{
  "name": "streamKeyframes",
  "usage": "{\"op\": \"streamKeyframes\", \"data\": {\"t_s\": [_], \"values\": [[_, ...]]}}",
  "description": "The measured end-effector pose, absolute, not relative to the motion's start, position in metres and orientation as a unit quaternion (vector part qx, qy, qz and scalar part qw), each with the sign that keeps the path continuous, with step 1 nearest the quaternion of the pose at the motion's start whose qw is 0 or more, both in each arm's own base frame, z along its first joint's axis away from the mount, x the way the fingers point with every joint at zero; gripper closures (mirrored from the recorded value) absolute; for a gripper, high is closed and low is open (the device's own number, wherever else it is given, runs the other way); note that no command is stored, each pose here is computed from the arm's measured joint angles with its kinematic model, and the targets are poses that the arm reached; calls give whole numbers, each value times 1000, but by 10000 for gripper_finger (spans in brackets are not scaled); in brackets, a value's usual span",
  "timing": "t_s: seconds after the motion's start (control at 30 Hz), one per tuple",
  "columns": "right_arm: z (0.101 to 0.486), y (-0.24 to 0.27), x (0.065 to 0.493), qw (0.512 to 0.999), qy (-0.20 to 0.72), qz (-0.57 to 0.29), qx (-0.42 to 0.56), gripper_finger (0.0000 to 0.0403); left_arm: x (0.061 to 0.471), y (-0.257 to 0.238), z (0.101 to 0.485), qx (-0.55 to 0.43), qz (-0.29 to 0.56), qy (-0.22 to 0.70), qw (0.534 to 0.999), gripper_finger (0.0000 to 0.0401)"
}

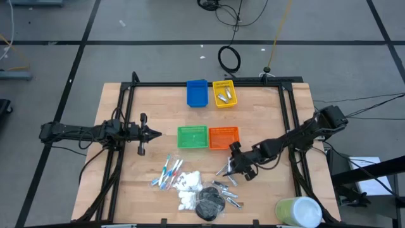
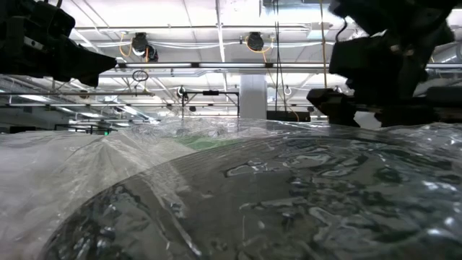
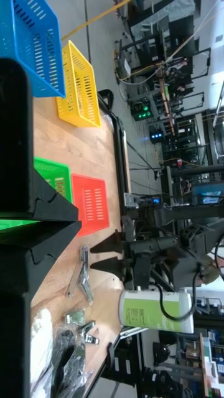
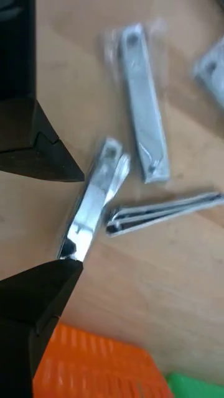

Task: Pick & Place Travel size toiletries
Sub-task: Put the nail cutter into the yellow bin

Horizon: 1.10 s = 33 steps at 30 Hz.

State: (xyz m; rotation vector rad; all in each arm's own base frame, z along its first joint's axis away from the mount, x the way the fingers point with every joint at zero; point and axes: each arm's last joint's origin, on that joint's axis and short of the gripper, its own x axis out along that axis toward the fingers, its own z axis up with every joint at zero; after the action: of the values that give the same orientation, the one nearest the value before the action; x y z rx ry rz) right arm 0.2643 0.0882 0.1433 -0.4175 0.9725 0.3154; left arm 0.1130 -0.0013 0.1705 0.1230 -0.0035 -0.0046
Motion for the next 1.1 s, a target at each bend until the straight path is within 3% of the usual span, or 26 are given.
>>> {"op": "streamKeyframes", "data": {"t_s": [0.57,1.1], "values": [[134,72,271,838,476,218,-154,200,113,-1,171,61,-2,-2,998,396],[137,105,240,804,562,187,-57,200,113,-1,171,61,-2,-2,998,396]]}}
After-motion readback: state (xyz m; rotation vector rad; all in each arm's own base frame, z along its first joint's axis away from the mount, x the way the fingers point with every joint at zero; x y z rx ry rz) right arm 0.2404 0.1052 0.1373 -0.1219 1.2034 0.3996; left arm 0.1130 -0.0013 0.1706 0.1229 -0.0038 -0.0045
